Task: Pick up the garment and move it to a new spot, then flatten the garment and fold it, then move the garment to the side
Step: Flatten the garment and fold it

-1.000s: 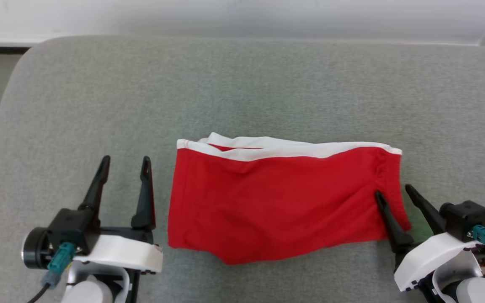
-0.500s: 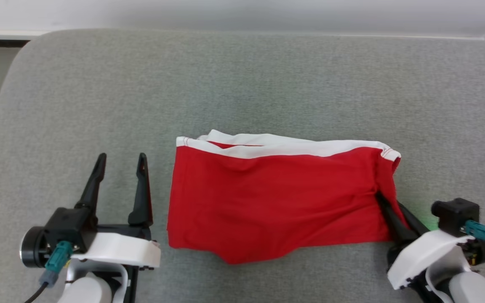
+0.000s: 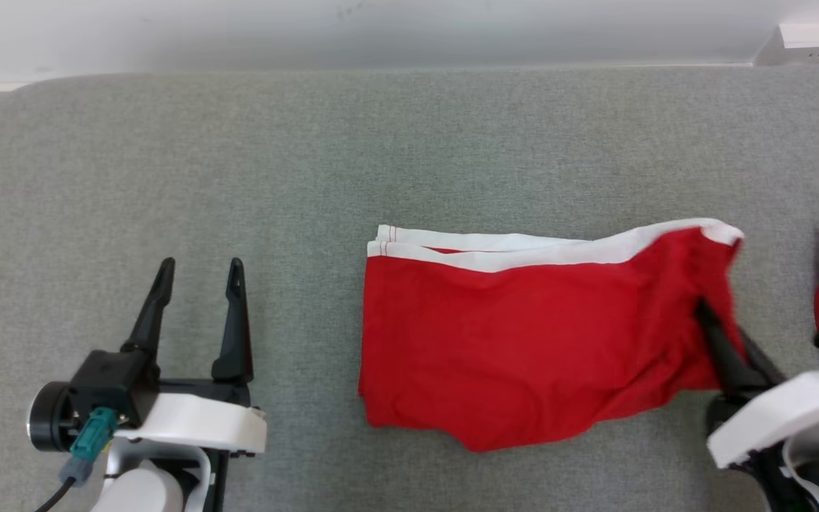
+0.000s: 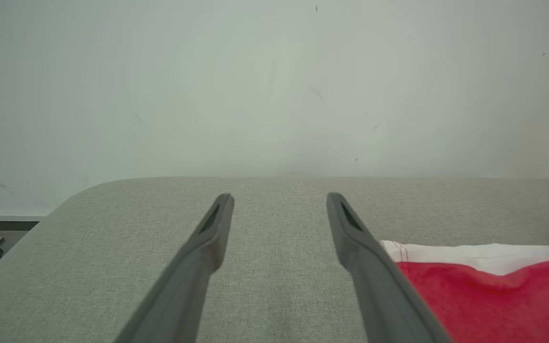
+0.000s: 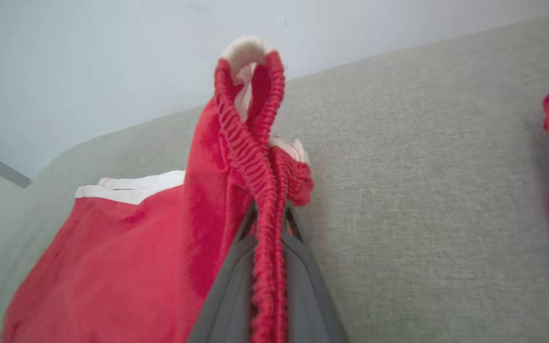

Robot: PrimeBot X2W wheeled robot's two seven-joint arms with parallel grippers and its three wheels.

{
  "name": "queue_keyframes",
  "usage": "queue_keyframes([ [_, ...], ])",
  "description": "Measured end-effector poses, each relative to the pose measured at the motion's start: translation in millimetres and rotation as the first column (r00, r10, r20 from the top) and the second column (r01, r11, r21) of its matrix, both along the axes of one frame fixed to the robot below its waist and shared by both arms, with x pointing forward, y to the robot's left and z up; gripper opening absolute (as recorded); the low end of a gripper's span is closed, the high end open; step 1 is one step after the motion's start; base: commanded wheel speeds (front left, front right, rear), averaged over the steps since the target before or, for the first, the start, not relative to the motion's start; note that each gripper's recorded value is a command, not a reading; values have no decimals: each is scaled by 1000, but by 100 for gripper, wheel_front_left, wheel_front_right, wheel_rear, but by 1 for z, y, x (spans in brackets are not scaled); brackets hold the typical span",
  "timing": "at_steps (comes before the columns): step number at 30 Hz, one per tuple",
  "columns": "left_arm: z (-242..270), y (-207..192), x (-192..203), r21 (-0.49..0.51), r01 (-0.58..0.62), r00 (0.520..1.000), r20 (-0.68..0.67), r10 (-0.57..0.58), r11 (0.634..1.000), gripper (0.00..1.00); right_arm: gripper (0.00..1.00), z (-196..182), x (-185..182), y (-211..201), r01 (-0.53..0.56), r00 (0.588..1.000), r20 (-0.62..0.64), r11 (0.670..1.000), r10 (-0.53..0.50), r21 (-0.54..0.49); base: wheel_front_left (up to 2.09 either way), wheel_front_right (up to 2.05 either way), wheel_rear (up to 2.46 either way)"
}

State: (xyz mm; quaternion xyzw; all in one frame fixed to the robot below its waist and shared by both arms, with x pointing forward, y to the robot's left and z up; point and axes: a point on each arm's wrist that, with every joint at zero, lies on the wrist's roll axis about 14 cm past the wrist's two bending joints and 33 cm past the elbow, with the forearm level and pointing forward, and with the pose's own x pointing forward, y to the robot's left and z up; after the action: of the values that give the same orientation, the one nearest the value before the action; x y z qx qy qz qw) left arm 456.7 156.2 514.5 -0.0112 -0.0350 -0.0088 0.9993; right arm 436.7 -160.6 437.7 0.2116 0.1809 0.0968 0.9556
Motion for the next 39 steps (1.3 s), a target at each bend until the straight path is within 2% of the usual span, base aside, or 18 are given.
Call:
queue_keyframes([
  [3, 0, -2, 0, 0, 6, 1000, -1, -6, 1000, 100, 0, 18, -2, 38, -88, 996, -18, 983, 92, 162, 0, 0, 0],
  [6, 1, -3, -1, 0, 12, 1000, -1, -12, 1000, 100, 0, 30, -9, 81, -196, 974, -46, 930, 221, 310, 0, 0, 0],
  [9, 2, -2, -2, -3, 9, 1000, -1, -9, 1000, 100, 0, 42, -13, 119, -278, 946, -36, 860, 324, 429, 0, 0, 0],
  [16, -4, 3, -5, -10, -9, 1000, -17, 8, 1000, 100, 0, 31, -23, 192, -415, 859, -63, 765, 508, 493, 0, 0, 0],
  [20, -10, 11, -7, -11, -33, 999, -30, 33, 999, 100, 0, 16, -24, 215, -454, 828, -84, 750, 555, 480, 0, 0, 0],
  [24, -17, 17, -8, -5, -53, 998, -44, 53, 999, 100, 2, 11, -16, 226, -466, 830, -66, 753, 554, 464, 0, 0, 0],
  [25, -18, 18, -8, -5, -57, 997, -47, 56, 998, 100, 36, 12, -15, 228, -467, 832, -57, 754, 551, 463, 0, 0, 0],
  [26, -19, 18, -8, -6, -58, 997, -49, 57, 998, 100, 76, 12, -14, 230, -468, 834, -50, 753, 549, 463, 0, 0, 0],
  [27, -20, 18, -8, -7, -58, 997, -49, 58, 998, 100, 100, 13, -15, 232, -471, 834, -42, 750, 550, 463, 0, 0, 0],
  [31, -23, 17, -7, -9, -56, 997, -54, 55, 998, 100, 100, 24, -14, 236, -506, 838, 40, 748, 544, 430, 0, 0, 0],
  [34, -23, 13, -4, -13, -45, 998, -51, 45, 999, 100, 100, 39, -12, 232, -561, 826, 158, 761, 541, 326, 0, 0, 0],
  [36, -22, 12, -1, -13, -40, 998, -43, 39, 999, 100, 100, 48, -6, 222, -570, 819, 244, 785, 520, 240, 0, 0, 0],
  [39, -20, 8, 1, -13, -27, 999, -35, 27, 1000, 100, 100, 61, 12, 191, -511, 815, 375, 852, 441, 109, 0, 0, 0],
])
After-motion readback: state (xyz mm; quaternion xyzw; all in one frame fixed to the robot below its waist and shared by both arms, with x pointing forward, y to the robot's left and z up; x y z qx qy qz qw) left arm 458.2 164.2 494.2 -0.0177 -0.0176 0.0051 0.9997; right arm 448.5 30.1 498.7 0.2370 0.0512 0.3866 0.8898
